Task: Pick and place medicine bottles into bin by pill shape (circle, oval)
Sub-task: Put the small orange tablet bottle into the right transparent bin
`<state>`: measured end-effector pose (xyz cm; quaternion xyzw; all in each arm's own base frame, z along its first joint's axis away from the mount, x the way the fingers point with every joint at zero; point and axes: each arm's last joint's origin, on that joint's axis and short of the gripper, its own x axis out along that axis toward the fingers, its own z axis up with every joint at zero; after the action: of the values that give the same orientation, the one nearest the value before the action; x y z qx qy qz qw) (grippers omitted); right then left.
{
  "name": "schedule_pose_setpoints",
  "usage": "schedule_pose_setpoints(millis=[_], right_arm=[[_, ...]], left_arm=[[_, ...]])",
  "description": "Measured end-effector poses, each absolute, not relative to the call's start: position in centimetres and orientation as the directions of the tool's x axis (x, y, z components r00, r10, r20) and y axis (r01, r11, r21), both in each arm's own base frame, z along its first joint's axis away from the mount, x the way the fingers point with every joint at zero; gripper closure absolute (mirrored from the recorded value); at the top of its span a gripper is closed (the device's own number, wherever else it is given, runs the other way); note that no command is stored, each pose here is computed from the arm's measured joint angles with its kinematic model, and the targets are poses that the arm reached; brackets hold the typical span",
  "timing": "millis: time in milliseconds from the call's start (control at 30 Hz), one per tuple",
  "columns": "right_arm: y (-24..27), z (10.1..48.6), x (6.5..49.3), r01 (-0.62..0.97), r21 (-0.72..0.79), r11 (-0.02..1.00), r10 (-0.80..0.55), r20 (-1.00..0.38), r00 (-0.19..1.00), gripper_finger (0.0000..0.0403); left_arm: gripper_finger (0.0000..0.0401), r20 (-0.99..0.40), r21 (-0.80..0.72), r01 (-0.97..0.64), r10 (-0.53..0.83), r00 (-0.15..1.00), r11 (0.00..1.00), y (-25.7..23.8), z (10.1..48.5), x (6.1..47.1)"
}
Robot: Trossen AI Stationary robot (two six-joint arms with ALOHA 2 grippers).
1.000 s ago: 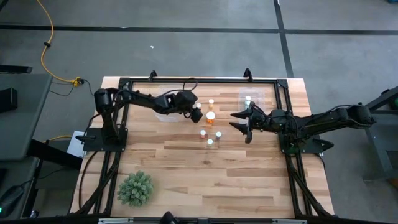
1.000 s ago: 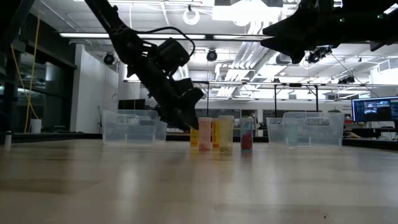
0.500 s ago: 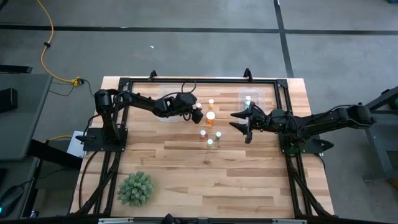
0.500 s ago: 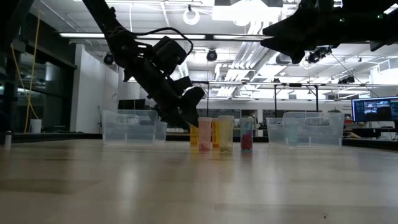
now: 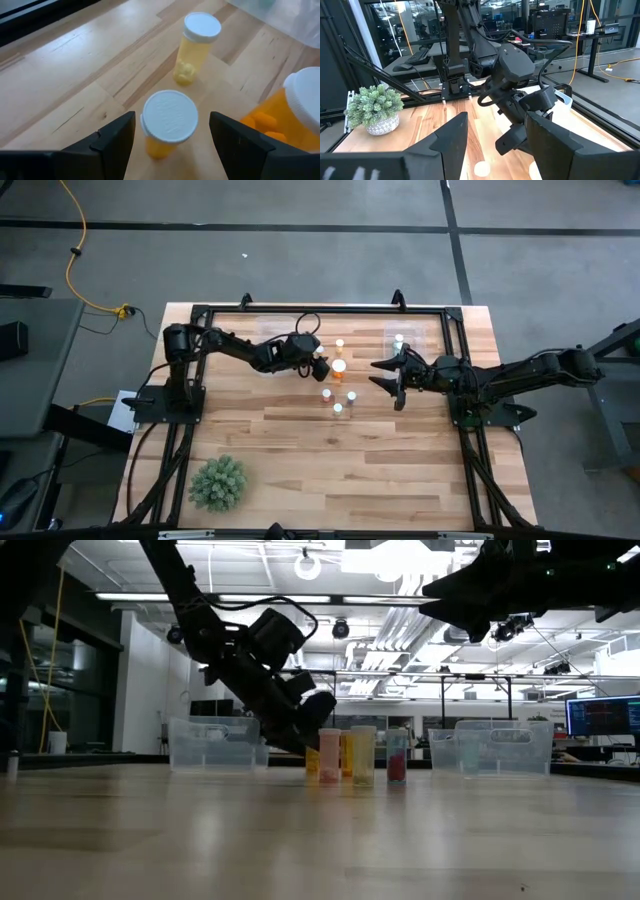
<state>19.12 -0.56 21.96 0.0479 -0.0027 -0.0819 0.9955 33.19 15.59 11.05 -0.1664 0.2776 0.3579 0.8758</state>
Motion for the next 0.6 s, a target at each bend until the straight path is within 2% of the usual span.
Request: schedule_pose_setpoints(millis=[267, 600], right_arm=[[-0.56, 21.96, 19.12, 0.163, 0.096, 0.982, -0.163, -0.002, 0.987, 0.0212], [-0.56, 21.96, 19.12, 0.163, 0.096, 0.982, -0.163, -0.002, 0.987, 0.0212]], left_arm=[[0.0163, -0.59, -0.095, -0.719, 0.543, 0.598, 0.689, 15.53, 11.32, 33.32], [0.0233, -0.594, -0.085, -0.715, 0.542, 0.595, 0.694, 15.51, 11.32, 33.28]])
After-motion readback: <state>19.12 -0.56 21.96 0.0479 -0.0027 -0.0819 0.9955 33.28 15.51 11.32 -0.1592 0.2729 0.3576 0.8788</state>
